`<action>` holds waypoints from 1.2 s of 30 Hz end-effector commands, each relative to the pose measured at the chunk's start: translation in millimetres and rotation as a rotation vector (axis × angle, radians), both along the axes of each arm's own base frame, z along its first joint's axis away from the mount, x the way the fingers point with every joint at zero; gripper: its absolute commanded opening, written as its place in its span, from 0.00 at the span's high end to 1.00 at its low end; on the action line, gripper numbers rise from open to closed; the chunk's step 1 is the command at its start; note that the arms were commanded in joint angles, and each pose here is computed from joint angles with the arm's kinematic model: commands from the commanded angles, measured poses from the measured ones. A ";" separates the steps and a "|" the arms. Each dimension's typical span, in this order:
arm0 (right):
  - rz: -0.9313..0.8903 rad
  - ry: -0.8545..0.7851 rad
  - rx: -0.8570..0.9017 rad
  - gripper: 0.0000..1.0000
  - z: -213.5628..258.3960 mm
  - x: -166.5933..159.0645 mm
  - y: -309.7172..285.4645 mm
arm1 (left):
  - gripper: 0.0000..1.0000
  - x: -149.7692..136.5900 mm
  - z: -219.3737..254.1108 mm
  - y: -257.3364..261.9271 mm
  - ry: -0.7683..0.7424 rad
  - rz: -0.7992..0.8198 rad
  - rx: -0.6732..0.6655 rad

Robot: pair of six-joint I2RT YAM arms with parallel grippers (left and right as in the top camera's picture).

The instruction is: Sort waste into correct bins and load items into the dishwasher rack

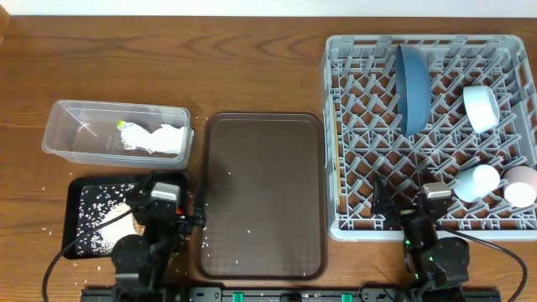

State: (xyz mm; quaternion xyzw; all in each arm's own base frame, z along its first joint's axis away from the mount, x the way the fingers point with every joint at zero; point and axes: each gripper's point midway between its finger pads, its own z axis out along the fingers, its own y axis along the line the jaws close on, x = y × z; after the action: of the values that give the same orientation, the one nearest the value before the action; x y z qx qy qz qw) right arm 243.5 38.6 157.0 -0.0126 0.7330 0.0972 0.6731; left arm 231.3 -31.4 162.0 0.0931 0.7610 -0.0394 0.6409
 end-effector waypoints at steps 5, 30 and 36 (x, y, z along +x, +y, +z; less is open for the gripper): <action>0.000 0.001 0.013 0.01 -0.2 -0.2 -0.4 | 0.02 6.0 -20.2 -9.4 -0.012 -0.039 -0.006; 0.000 0.001 0.013 0.01 -0.2 -0.2 -0.4 | 0.02 5.9 -21.6 -10.5 -0.008 -0.043 -0.006; 0.000 0.001 0.013 0.01 -0.2 -0.2 -0.4 | 0.02 5.9 -21.6 -10.5 -0.008 -0.043 -0.006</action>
State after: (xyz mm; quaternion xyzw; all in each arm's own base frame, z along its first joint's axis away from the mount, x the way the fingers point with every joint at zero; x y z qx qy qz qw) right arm 243.5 38.6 157.0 -0.0126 0.7329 0.0972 0.6733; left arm 237.0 -40.8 154.0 0.1078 0.7470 -0.0508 0.6541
